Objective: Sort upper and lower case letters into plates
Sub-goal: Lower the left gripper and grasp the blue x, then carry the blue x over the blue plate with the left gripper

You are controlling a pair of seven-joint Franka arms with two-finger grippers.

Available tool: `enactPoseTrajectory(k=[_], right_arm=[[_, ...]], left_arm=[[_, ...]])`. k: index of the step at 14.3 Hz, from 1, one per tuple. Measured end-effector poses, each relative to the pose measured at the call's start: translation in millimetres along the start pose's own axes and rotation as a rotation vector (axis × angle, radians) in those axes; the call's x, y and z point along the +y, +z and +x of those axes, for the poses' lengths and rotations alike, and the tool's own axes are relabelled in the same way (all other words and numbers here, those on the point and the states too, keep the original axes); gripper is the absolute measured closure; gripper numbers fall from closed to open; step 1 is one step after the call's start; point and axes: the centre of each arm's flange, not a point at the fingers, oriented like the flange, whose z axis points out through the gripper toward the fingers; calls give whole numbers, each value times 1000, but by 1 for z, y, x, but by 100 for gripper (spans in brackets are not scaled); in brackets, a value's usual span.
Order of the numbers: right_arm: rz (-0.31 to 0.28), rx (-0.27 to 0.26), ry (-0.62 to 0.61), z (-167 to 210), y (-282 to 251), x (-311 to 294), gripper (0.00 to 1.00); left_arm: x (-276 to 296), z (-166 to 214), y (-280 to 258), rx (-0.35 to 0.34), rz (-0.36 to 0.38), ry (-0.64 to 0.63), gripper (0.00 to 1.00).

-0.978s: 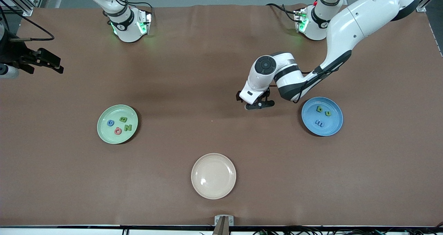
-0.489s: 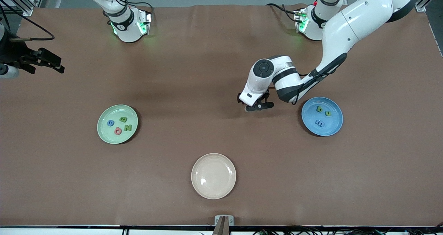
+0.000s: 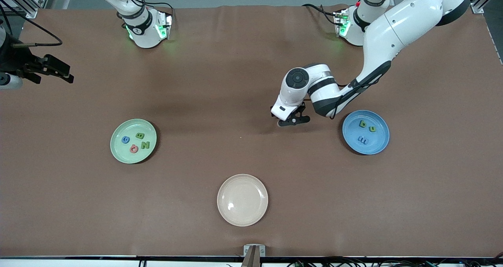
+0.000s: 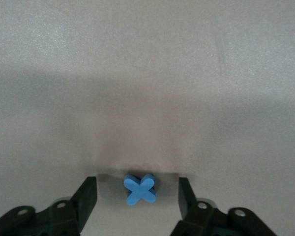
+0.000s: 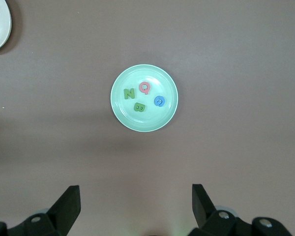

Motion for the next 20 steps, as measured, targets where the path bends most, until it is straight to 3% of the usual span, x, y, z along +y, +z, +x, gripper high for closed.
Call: enactPoseTrajectory(k=[1, 3, 8, 14, 20], right_arm=[[0, 0, -3, 0, 0, -1, 0], [0, -1, -8, 0, 0, -4, 0], [0, 0, -4, 0, 0, -2, 0], [-5, 2, -3, 0, 0, -1, 0], [-5, 2, -3, 0, 0, -1, 0]], left_arm=[[0, 0, 0, 0, 0, 0, 27], [0, 0, 0, 0, 0, 0, 39], [2, -3, 0, 0, 0, 6, 48], [4, -5, 1, 1, 2, 11, 68], [4, -4, 0, 15, 4, 23, 73]])
